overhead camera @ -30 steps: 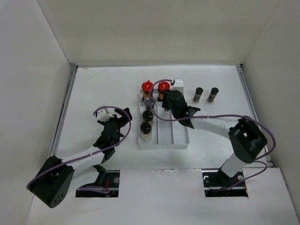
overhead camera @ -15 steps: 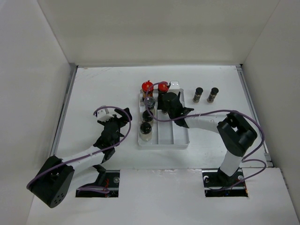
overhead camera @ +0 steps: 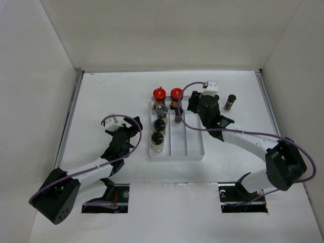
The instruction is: Organize the condiment bottles
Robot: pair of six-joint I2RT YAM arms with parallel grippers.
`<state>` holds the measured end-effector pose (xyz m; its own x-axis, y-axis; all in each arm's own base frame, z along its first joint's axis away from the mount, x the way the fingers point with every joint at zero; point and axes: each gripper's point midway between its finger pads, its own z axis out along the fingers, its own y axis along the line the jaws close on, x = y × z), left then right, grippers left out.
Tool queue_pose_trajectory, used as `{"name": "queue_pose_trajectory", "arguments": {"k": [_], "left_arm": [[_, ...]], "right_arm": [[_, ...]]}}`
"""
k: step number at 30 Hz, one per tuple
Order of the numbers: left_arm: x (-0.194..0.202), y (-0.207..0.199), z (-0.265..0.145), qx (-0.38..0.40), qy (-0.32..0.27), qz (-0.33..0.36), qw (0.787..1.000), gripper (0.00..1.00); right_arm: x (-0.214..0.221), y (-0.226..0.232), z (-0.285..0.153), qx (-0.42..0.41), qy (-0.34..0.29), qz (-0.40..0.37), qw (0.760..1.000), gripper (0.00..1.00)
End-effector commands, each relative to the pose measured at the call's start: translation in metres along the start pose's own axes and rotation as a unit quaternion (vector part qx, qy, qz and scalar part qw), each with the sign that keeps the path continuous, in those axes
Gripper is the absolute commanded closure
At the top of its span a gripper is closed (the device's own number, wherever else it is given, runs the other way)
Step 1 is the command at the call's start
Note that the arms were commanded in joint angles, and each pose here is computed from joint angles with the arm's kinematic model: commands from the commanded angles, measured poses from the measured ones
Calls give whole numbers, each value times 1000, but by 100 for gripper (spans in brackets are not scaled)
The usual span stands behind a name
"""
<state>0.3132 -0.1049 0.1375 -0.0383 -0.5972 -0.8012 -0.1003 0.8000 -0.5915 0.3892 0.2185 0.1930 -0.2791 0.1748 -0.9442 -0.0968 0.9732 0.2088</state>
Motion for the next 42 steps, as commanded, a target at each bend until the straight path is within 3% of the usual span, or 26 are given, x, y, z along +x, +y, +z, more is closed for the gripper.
{"name": "queue_pose_trajectory", "arguments": {"k": [1,4,8,12,24,29,35,42], "left_arm": [[-19,-21,5,19,-29,-17,999,15],[-17,-20,6,18,-25,-17,999,15],[-18,-22,4,21,-28,-17,999,15],[-17,-21,5,21,-26,-17,999,15],[-15,-21,7,20,-24,-16,999,15],[-18,-19,6,16,-29,-14,999,15],[-16,-19,7,17,-27,-13,999,15],[-14,-23,7,22,-22,-13,999,15]], "right_arm": [[-19,-55,11,58,-21,17,998,45],[-21,-93,22,108,-9,17,994,45],[-23,-134,38,160,-2,24,987,19],[-20,-141,57,157,12,28,987,16],[-5,-161,89,176,34,23,984,33],[-2,-166,92,184,36,24,982,49],[-32,-150,53,178,-20,34,983,55],[-36,-105,-4,118,-39,50,991,56]]}}
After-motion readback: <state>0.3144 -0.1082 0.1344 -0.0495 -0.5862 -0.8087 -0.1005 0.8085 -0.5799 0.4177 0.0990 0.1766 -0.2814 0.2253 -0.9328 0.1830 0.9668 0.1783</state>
